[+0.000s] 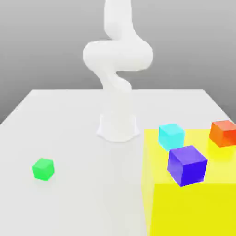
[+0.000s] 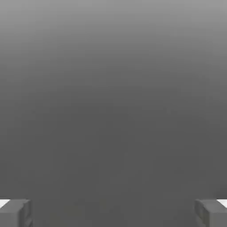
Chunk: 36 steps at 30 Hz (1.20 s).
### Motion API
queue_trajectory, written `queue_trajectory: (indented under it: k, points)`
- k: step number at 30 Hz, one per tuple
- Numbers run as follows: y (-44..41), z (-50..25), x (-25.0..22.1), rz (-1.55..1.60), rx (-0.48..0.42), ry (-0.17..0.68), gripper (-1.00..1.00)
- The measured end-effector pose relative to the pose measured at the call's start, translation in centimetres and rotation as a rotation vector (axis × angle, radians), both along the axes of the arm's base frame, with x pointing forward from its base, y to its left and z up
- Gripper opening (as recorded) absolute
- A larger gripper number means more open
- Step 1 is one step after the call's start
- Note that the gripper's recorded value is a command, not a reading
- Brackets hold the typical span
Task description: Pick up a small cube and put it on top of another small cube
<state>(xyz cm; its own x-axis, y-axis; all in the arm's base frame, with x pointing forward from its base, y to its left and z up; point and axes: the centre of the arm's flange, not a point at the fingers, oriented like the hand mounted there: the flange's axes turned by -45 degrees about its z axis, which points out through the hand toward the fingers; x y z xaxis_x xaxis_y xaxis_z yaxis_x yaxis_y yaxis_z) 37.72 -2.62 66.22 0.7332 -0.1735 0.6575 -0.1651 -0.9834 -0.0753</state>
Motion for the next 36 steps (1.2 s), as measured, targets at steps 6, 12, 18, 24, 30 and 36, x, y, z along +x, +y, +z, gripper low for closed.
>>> queue_trajectory:
  k: [6, 12, 18, 24, 30, 36]
  points:
    - [-7.9, -13.0, 3.9, -0.4, 0.178, 0.161, 0.0]
    - [-15.5, -25.8, 2.3, -0.809, 0.348, 0.29, 0.0]
    - [-20.6, -37.8, -3.7, -1.232, 0.513, 0.4, 0.0]
    - [-22.6, -47.2, -11.2, -1.611, 0.652, 0.476, 0.0]
    - [-22.1, -52.8, -11.2, -1.618, 0.653, 0.486, 0.0]
    - [-22.1, -53.3, -11.3, -1.617, 0.653, 0.483, -1.0]
